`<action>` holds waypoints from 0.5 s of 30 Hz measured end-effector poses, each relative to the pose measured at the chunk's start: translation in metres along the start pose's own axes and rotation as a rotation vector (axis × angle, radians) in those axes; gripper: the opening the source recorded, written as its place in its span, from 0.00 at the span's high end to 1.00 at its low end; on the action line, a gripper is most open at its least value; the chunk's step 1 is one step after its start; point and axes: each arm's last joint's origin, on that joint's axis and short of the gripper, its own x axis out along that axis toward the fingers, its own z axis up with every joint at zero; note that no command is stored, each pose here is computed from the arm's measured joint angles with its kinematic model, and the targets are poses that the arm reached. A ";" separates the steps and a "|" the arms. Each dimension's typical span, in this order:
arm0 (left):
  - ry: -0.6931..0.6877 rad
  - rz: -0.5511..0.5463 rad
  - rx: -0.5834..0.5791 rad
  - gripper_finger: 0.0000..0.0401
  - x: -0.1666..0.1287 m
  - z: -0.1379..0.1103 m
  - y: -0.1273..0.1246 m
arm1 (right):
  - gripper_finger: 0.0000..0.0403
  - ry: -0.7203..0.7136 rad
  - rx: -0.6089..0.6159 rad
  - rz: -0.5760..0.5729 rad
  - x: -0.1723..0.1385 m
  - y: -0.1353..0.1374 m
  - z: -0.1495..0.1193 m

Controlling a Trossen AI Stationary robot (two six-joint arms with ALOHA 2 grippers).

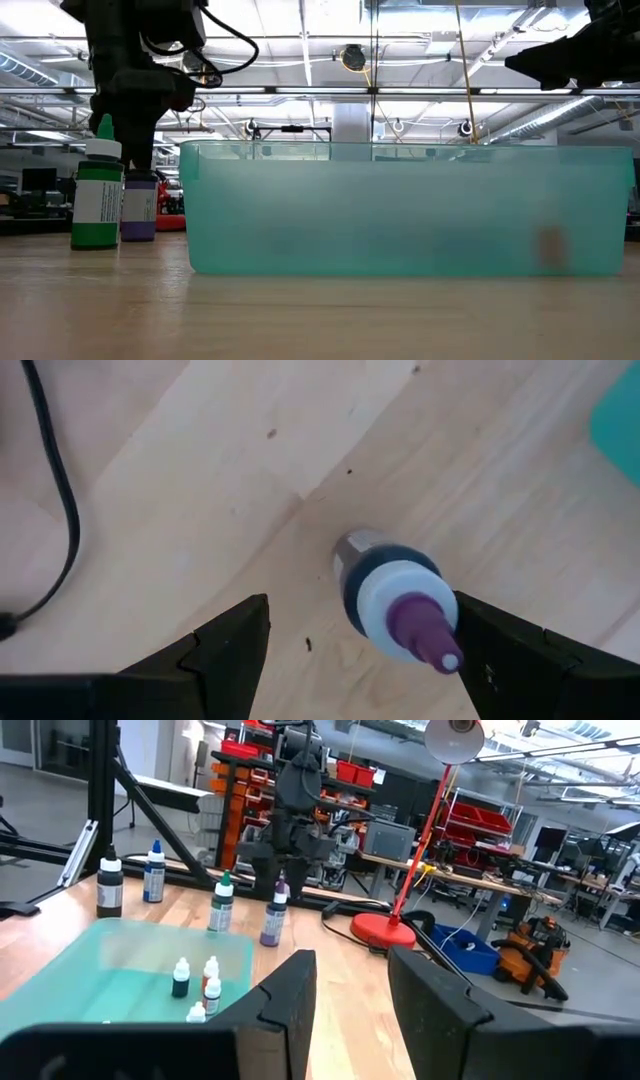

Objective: Pick & Place food coloring
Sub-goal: Put the large purple food coloring bottle into the green bin

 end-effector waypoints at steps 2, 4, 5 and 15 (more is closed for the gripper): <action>-0.005 -0.004 0.016 0.27 0.000 0.001 0.000 | 0.71 0.000 0.000 0.000 0.000 0.000 0.000; -0.020 -0.015 0.029 0.27 0.000 0.002 -0.002 | 0.71 0.000 0.000 0.000 0.000 0.000 0.000; -0.030 -0.022 0.033 0.27 0.000 0.003 -0.002 | 0.71 0.000 0.000 0.000 0.000 0.000 0.000; 0.002 -0.008 0.043 0.27 0.009 0.005 -0.005 | 0.71 0.000 0.000 0.000 0.000 0.000 0.000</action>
